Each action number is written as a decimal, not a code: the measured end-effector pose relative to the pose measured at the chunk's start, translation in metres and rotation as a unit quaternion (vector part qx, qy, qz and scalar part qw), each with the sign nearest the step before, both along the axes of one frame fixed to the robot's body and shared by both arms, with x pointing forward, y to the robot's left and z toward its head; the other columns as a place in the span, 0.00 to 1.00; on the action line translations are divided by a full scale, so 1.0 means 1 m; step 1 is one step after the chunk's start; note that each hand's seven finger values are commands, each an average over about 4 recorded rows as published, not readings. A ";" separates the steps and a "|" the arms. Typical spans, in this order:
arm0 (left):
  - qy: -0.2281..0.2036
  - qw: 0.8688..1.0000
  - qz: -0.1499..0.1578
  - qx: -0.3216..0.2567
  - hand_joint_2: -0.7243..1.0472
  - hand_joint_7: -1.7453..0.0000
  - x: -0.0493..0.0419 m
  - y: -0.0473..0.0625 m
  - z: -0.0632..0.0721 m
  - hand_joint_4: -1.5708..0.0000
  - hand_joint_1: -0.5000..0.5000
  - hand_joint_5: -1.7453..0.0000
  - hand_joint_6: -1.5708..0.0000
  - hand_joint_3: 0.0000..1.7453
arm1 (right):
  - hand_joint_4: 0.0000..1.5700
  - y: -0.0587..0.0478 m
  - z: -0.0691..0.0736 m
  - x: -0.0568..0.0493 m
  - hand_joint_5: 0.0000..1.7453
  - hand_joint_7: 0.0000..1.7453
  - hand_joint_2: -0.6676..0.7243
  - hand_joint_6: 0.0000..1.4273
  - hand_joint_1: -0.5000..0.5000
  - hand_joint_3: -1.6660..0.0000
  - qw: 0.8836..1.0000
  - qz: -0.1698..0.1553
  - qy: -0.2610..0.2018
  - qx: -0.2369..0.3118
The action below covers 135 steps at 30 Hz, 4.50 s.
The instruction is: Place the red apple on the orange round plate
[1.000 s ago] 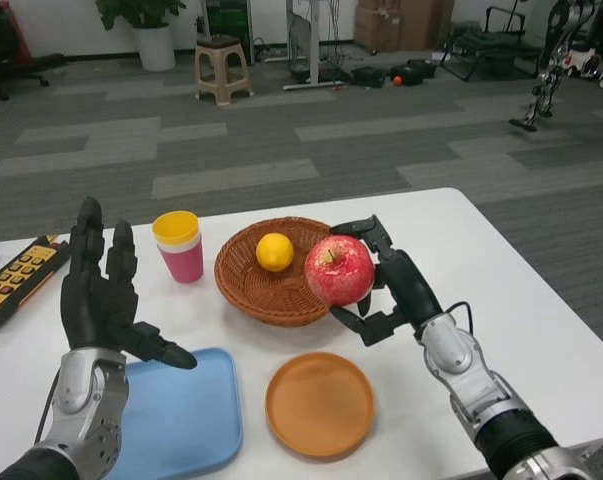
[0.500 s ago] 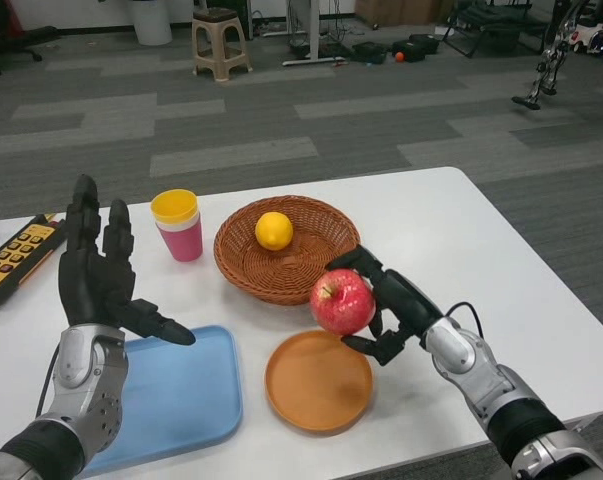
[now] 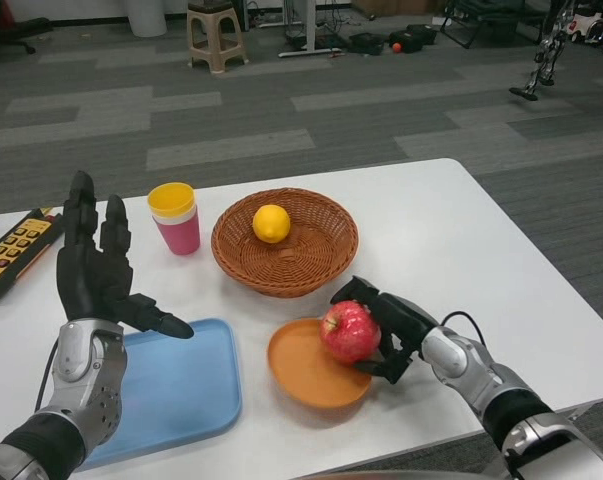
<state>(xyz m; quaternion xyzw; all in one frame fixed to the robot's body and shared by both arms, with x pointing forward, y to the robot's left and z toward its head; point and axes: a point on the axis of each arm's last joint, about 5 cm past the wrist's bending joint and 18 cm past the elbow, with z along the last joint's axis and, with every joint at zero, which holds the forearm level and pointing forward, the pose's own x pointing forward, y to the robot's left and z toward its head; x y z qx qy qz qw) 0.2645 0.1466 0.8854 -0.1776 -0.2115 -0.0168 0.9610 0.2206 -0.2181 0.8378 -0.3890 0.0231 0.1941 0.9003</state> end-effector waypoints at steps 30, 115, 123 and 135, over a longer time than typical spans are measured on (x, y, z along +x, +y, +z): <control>-0.004 1.000 -0.008 0.005 0.05 1.00 0.0026 -0.002 0.003 1.00 0.00 1.00 1.00 0.05 | 0.60 0.013 0.014 0.008 0.89 0.88 0.18 0.48 0.03 0.05 0.998 0.047 -0.043 -0.019; -0.002 1.000 -0.009 0.004 0.05 1.00 0.0013 -0.002 0.002 1.00 0.00 1.00 1.00 0.05 | 0.00 0.001 0.026 0.001 0.00 0.00 1.00 0.00 0.04 1.00 0.971 -0.070 -0.110 0.201; -0.002 1.000 -0.009 0.004 0.05 1.00 0.0014 -0.002 0.001 1.00 0.00 1.00 1.00 0.05 | 0.00 0.007 0.040 0.004 0.00 0.00 1.00 0.00 0.04 1.00 0.937 -0.094 -0.195 0.273; 0.000 1.000 -0.005 0.000 0.05 1.00 0.0015 -0.002 0.001 1.00 0.00 1.00 1.00 0.05 | 0.00 -0.001 0.069 0.018 0.00 0.00 1.00 0.00 0.04 1.00 0.906 -0.105 -0.278 0.302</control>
